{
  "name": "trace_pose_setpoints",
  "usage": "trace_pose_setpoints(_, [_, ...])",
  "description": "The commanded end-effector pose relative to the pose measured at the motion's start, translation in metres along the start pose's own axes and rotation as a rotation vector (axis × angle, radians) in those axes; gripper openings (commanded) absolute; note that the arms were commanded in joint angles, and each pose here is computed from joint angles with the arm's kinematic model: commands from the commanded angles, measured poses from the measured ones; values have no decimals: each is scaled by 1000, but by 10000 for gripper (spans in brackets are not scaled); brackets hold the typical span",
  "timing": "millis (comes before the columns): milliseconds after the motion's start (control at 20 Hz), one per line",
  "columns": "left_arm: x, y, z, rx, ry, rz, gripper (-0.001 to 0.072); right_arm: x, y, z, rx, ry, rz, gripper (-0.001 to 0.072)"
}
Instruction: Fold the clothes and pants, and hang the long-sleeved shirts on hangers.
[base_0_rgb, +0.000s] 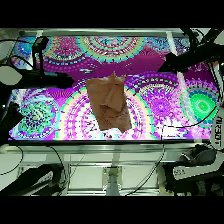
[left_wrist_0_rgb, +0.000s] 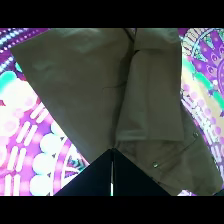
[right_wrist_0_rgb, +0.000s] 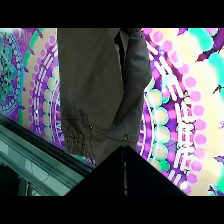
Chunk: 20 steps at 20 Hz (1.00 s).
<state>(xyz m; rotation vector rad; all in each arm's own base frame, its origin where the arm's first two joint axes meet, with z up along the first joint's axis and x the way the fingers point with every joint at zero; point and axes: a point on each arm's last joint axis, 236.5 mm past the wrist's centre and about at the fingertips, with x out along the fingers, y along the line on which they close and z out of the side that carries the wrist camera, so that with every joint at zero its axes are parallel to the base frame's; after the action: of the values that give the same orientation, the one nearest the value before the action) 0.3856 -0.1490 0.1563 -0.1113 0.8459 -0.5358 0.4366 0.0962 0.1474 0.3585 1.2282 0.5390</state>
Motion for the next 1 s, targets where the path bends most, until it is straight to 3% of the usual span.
trace_pose_setpoints(0, [0,0,0,0,0,1,15,0,0,0,-1,-1,0,14])
trace_pose_setpoints(950, [2,1,-2,-4,2,-1,14,2,-2,2,3,-6,-3,11])
